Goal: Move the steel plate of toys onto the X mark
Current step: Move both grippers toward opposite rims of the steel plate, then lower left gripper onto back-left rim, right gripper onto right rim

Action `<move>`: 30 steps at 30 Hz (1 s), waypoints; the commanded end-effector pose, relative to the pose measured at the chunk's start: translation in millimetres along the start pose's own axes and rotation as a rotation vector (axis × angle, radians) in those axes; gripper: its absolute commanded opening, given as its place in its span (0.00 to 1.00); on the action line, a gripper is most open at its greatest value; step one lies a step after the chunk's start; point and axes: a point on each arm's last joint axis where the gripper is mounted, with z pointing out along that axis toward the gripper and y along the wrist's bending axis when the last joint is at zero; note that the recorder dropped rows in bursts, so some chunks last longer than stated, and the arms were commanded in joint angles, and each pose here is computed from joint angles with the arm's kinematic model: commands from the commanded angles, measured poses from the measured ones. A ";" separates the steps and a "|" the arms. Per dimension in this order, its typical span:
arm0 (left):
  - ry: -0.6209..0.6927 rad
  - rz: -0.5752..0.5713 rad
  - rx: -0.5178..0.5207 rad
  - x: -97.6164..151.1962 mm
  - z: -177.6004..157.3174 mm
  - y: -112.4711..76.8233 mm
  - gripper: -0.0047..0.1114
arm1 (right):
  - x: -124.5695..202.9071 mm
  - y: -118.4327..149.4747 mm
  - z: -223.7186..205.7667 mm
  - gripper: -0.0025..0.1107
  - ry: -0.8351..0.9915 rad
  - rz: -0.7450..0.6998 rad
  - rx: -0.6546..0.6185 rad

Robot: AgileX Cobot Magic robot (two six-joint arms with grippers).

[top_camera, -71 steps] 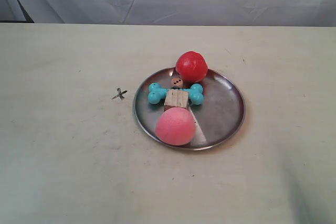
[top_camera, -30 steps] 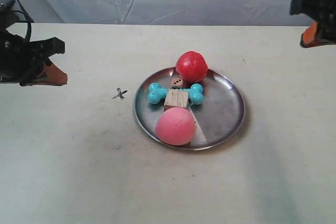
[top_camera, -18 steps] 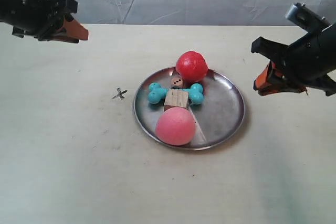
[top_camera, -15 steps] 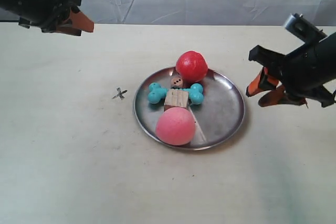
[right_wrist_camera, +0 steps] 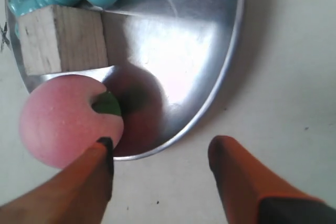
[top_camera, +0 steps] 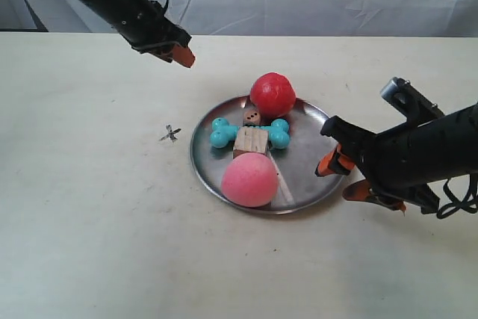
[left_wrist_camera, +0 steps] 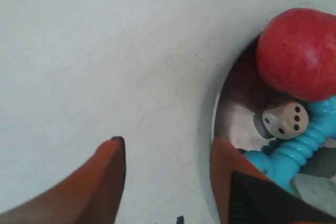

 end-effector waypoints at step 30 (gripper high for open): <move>0.200 0.118 0.185 -2.8 88.3 -22.2 0.42 | -4.0 -2.2 2.6 0.52 -0.134 0.105 0.015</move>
